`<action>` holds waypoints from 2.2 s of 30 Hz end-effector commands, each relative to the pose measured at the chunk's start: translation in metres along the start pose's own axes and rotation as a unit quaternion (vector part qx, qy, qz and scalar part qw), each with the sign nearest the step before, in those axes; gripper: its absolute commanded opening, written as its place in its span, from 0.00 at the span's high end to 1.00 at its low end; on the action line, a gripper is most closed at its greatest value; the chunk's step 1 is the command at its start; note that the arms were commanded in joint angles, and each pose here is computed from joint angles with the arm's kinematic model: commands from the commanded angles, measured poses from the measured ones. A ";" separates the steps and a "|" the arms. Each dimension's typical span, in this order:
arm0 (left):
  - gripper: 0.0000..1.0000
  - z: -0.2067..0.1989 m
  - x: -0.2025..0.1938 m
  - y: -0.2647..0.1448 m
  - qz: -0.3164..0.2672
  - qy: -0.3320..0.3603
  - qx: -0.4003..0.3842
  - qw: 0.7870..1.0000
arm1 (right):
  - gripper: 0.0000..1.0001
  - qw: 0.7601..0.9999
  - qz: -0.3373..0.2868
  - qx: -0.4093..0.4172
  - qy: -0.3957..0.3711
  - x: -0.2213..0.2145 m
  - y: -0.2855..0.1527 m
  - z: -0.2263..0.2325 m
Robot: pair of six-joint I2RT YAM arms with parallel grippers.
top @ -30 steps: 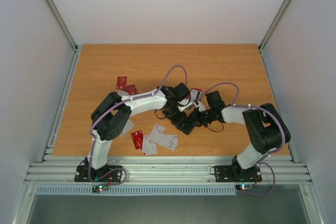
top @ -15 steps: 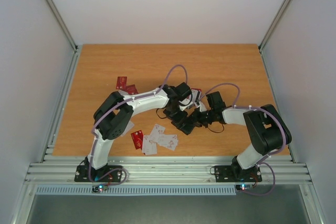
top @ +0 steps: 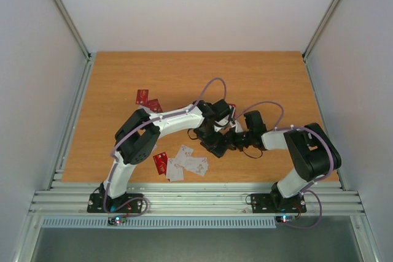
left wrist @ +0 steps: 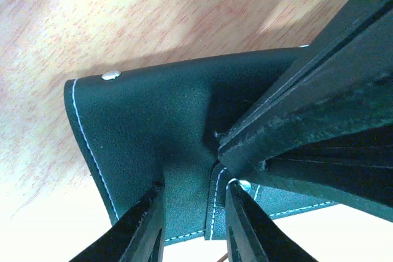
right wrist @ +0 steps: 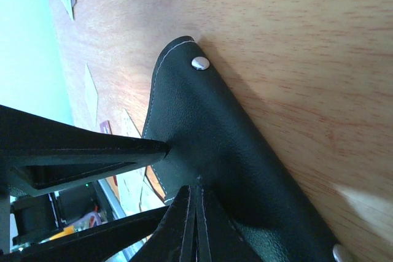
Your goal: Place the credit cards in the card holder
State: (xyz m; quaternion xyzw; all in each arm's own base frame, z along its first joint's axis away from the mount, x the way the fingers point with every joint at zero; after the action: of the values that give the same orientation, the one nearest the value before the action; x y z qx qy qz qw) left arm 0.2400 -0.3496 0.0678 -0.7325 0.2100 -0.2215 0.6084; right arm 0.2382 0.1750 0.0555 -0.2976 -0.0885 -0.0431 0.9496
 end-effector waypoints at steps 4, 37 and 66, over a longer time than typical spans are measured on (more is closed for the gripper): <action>0.71 0.026 -0.058 0.074 0.122 -0.003 0.088 0.989 | 0.98 0.999 0.010 -0.026 0.042 -0.015 0.001 -0.012; 0.01 0.155 -0.111 -0.243 -0.542 -0.081 0.242 0.801 | 0.02 0.848 -0.264 -0.419 -0.190 0.107 -0.242 0.164; 0.01 0.303 -0.144 -0.149 -0.566 -0.232 0.295 0.734 | 0.02 0.750 -0.401 -0.446 -0.280 0.084 -0.190 -0.032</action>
State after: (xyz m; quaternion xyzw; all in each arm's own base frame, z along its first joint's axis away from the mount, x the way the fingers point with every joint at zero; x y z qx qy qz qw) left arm 0.2745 -0.0044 0.1187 -0.5599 -0.3825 -0.3532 0.6446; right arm 0.2718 0.0044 0.1382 -0.6852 -0.3703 -0.2880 0.5572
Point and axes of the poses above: each gripper's point midway between its finger pads, its own y axis out along the fingers, its own z axis along the line the jaws close on, x = y × z, the point moved 5 cm from there along -y, back along the fingers, and after that the axes turned 8 degrees about -y, right-handed, at the moved point
